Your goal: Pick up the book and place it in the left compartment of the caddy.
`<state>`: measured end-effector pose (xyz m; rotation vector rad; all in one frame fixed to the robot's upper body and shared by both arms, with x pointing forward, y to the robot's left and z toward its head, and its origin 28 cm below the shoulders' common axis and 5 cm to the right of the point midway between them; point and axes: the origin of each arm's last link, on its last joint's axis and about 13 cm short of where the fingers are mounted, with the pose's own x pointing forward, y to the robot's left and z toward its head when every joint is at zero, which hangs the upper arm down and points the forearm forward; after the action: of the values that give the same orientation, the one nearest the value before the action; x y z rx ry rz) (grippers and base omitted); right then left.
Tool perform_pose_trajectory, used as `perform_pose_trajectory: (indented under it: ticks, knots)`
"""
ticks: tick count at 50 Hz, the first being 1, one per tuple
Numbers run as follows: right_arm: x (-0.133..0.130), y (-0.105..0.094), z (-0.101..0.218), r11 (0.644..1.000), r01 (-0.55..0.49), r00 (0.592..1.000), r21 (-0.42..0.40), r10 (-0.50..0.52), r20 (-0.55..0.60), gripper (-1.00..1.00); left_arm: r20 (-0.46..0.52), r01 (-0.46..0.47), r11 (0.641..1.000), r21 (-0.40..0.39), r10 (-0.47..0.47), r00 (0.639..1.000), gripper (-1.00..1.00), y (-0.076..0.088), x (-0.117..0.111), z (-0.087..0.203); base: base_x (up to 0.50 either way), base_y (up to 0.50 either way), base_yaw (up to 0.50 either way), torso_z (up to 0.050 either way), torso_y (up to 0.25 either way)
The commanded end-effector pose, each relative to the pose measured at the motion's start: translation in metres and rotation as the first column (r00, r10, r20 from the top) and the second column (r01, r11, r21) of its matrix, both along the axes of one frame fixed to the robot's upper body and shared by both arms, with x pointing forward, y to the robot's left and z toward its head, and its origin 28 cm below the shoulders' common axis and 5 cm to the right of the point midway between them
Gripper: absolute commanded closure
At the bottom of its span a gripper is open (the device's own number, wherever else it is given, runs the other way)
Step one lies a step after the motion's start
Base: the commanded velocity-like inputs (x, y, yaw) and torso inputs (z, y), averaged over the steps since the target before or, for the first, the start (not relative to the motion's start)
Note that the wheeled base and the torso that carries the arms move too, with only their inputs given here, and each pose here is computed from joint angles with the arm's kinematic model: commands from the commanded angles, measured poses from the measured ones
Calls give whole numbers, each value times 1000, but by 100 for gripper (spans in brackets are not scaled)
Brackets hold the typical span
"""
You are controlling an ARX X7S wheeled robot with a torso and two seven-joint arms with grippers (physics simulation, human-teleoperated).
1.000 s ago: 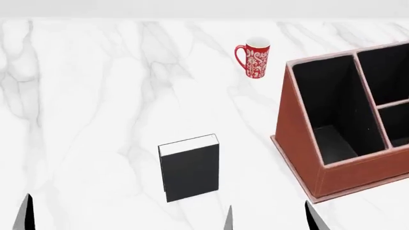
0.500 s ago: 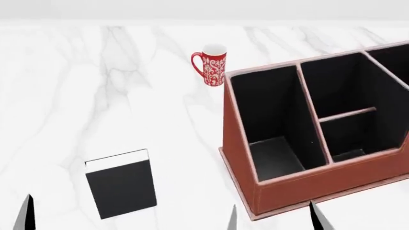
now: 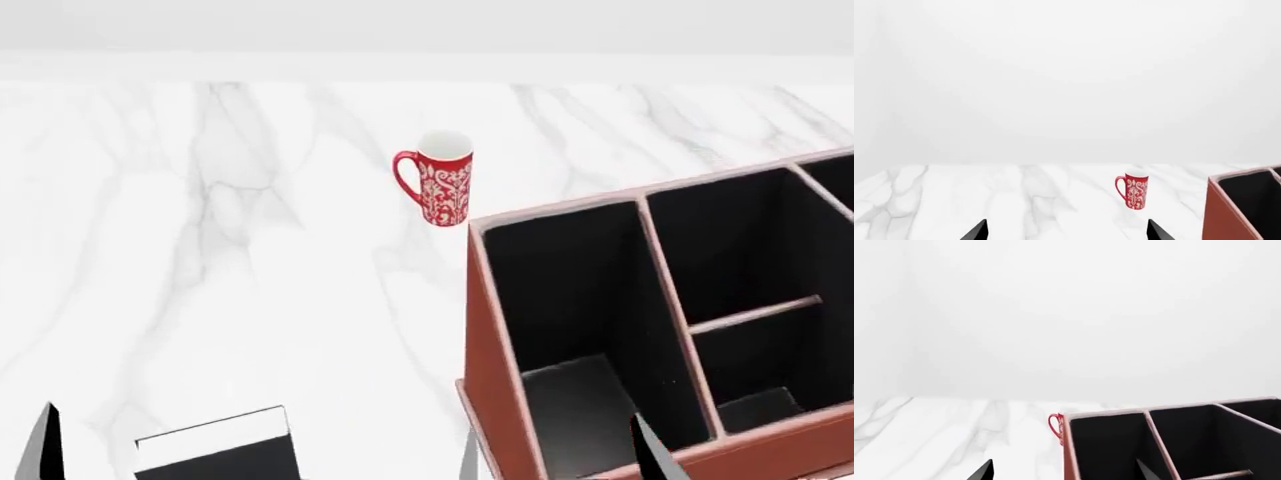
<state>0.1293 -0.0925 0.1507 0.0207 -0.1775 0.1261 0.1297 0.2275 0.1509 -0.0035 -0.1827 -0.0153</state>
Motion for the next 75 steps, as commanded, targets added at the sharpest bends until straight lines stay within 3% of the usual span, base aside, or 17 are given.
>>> perform_pose_trajectory:
  ticks: [1, 14, 21, 26, 28, 31, 37, 45, 53, 54, 62, 64, 67, 72, 75]
  knots:
    - [-1, 0, 0, 1000, -8, 1000, 8, 8, 6, -100, 5, -1, 1000, -4, 1, 1000, -100, 1, -1, 2, 500, 0, 0, 0, 0]
    - [4, 1, -3, 999, 48, 998, -14, -49, -42, -100, 9, -6, 1000, -7, 6, 1000, -100, 2, -1, 3, 287, 0, 0, 0, 2]
    - [4, 0, 1, 998, 58, 997, 23, -56, -57, -100, 13, -11, 1000, -10, 11, 1000, -100, 3, -1, 5, 0, 0, 0, 0, 0]
    - [8, 0, 9, 996, 86, 992, -35, -89, -85, -100, 15, -11, 1000, -8, 11, 1000, -100, 4, -1, 6, 0, 0, 0, 0, 0]
    - [9, -2, 15, 999, 26, 997, 22, -25, -76, -100, 16, -14, 1000, -8, 14, 1000, -100, 5, -1, 7, 0, 0, 0, 0, 0]
    - [15, -5, 21, 998, 60, 996, -29, -62, -64, -100, 19, -24, 1000, -9, 24, 1000, -100, 7, 0, 8, 0, 0, 0, 0, 0]
    - [23, -8, 36, 998, 60, 997, -34, -61, -42, -100, 22, -29, 1000, -7, 29, 999, -100, 9, 1, 9, 0, 0, 0, 0, 0]
    - [33, -9, 44, 999, -43, 996, -10, 42, -75, -100, 33, -34, 999, 18, 34, 999, -100, 14, 3, 12, 0, 0, 0, 0, 0]
    - [44, -8, 66, 991, -80, 996, -105, 76, -41, -100, 38, -40, 999, 26, 39, 999, -100, 19, 6, 15, 0, 0, 0, 0, 0]
    - [46, -7, 71, 984, -132, 991, -119, 127, -48, -100, 39, -40, 999, 26, 39, 998, -100, 20, 6, 16, 0, 0, 0, 0, 0]
    - [59, -6, 89, 963, -196, 981, -184, 193, -33, -100, 43, -59, 998, 27, 58, 997, -100, 25, 8, 17, 0, 0, 0, 0, 0]
    - [62, -5, 95, 945, -263, 965, -193, 261, -33, -100, 44, -60, 998, 28, 59, 997, -100, 26, 8, 17, 0, 0, 0, 0, 0]
    - [64, -5, 98, 932, -273, 962, -240, 272, -38, -100, 44, -59, 998, 28, 58, 997, -100, 27, 8, 18, 0, 0, 0, 0, 0]
    - [73, -6, 115, 867, -417, 905, -273, 423, -37, -100, 47, -80, 996, 30, 78, 996, -100, 32, 10, 19, 0, 0, 0, 0, 0]
    - [78, -4, 120, 823, -500, 865, -271, 489, -112, -100, 51, -95, 995, 27, 93, 994, -100, 34, 10, 21, 0, 0, 0, 0, 0]
